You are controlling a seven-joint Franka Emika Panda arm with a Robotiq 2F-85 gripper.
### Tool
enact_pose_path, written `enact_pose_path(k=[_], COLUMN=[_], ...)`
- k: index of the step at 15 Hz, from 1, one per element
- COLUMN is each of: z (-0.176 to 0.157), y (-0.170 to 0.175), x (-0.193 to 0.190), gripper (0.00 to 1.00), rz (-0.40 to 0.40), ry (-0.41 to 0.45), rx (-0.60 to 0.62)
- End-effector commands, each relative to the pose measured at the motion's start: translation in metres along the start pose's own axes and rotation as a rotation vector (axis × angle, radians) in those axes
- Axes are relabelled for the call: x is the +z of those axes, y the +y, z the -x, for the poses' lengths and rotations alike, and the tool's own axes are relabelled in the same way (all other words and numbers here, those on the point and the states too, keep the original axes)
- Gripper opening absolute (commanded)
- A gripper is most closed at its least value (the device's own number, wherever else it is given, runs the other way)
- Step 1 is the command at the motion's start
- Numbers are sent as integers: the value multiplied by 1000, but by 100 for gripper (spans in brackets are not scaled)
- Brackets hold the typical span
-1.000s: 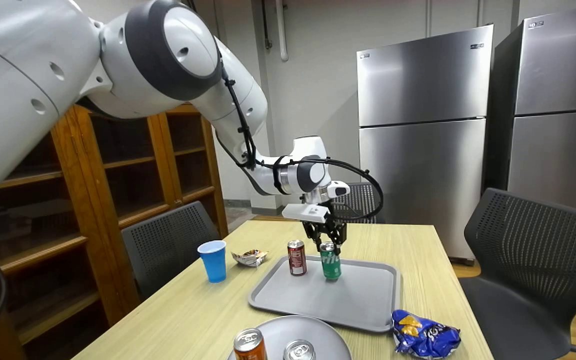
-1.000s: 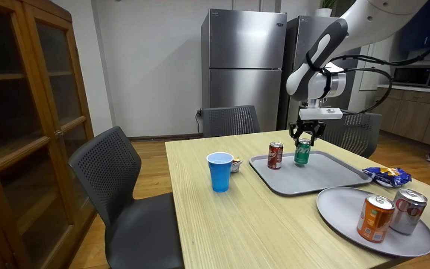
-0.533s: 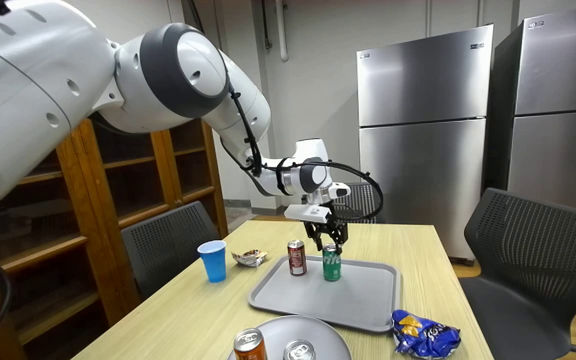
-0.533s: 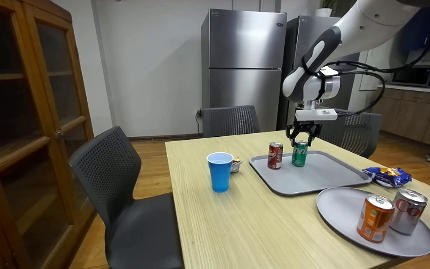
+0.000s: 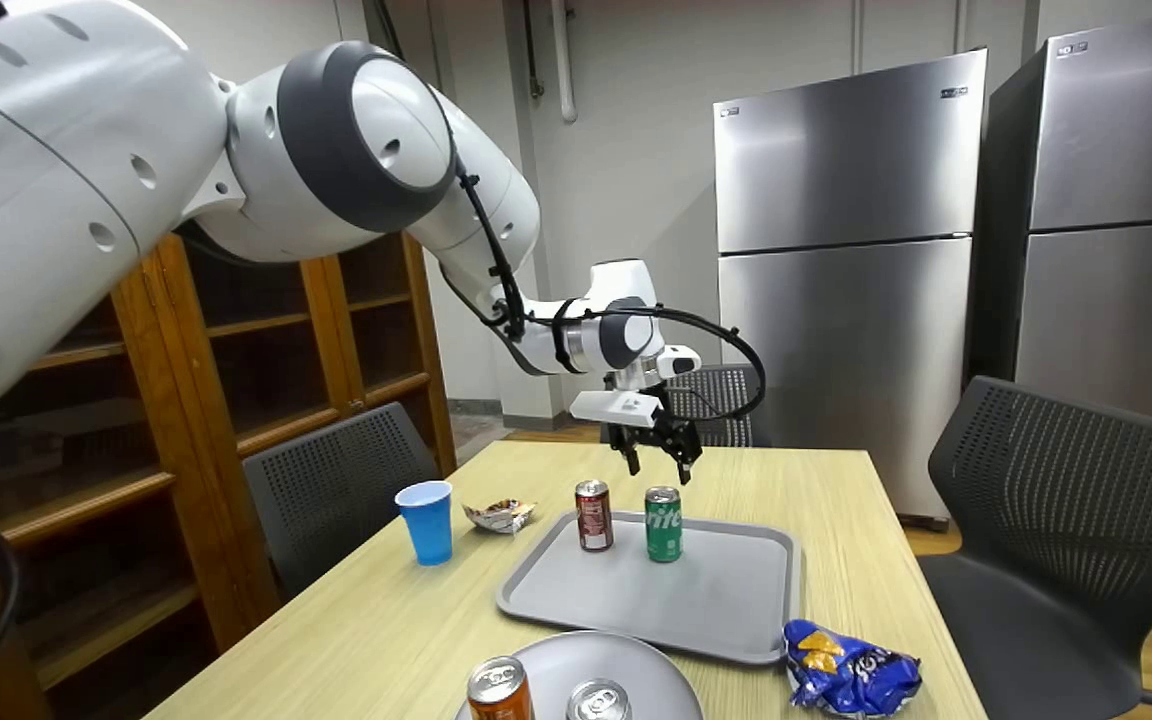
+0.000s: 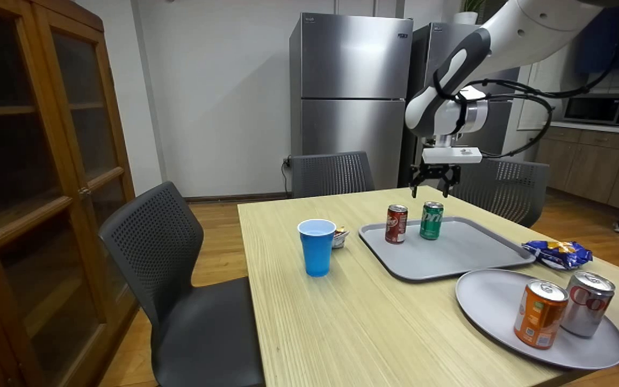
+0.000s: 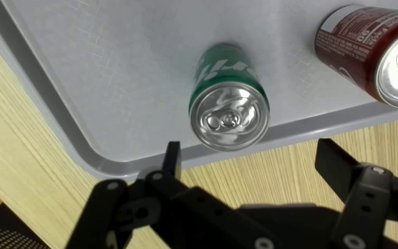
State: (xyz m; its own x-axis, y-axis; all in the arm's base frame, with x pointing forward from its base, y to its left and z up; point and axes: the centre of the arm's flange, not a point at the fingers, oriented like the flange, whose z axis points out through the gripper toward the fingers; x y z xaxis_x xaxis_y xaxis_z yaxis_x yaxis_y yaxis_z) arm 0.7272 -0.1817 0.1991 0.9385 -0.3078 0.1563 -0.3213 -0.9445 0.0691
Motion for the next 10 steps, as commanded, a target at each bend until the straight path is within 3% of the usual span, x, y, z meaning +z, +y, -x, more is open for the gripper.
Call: enact_pose_path(k=[1, 10], z=[6, 44], y=[1, 14], x=[-23, -53], gripper=[100, 100], rz=[-36, -33], ry=[12, 40], rx=[-24, -123])
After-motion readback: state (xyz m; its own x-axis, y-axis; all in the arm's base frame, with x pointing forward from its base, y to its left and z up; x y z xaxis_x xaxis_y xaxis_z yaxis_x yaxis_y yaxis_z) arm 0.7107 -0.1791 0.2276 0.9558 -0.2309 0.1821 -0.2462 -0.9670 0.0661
